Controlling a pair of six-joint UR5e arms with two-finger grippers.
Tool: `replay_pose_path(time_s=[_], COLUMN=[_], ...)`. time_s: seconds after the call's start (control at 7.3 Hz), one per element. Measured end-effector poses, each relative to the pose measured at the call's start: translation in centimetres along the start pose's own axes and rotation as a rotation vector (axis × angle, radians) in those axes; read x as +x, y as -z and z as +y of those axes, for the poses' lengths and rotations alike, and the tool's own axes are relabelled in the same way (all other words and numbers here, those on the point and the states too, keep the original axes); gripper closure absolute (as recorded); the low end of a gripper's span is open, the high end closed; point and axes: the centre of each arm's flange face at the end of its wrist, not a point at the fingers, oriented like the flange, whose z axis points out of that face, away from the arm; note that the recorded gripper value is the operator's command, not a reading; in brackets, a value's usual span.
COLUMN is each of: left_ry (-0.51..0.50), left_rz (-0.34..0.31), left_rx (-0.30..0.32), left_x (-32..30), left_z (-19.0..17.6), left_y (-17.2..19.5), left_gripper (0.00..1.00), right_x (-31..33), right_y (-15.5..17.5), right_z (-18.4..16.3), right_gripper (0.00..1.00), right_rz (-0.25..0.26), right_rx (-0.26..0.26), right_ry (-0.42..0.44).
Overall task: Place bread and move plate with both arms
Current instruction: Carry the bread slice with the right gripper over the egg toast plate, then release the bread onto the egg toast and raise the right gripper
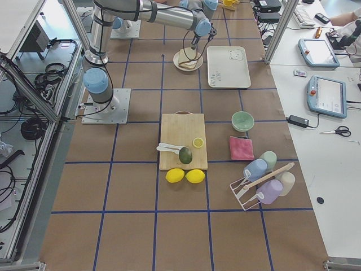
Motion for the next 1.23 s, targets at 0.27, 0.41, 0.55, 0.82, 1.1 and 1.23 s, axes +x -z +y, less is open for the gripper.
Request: replay_pose_path(time_s=[0.27,0.41,0.55,0.82,1.1,1.23], left_ry=[-0.002,-0.001,-0.001,-0.005,-0.009,-0.006], left_rz=[0.003,0.004,0.004,0.003,0.004,0.005], left_rx=[0.019,0.020,0.021,0.023,0.003,-0.026], left_x=[0.1,0.1,0.1,0.0,0.0,0.0], left_z=[-0.1,-0.1,-0.1,0.1,0.0,-0.2], left_y=[-0.9,-1.1,-1.1,-1.0,-1.9,-3.4], left_gripper=[0.00,0.00,0.00,0.00,0.00,0.00], right_x=[-0.7,-0.8,-0.8,-0.4,0.5,1.3], right_y=[-0.4,-0.6,-0.8,-1.3,0.6,2.7], right_z=[-0.8,-1.0,-0.9,-0.7,-0.6,-0.4], right_gripper=[0.22,0.07,0.00,0.00,0.00,0.00], right_rz=[-0.022,-0.023,-0.021,-0.012,-0.016,-0.018], right_rx=[0.018,0.018,0.016,0.011,0.038,0.075], right_ry=[0.003,0.003,0.006,0.012,0.062,0.130])
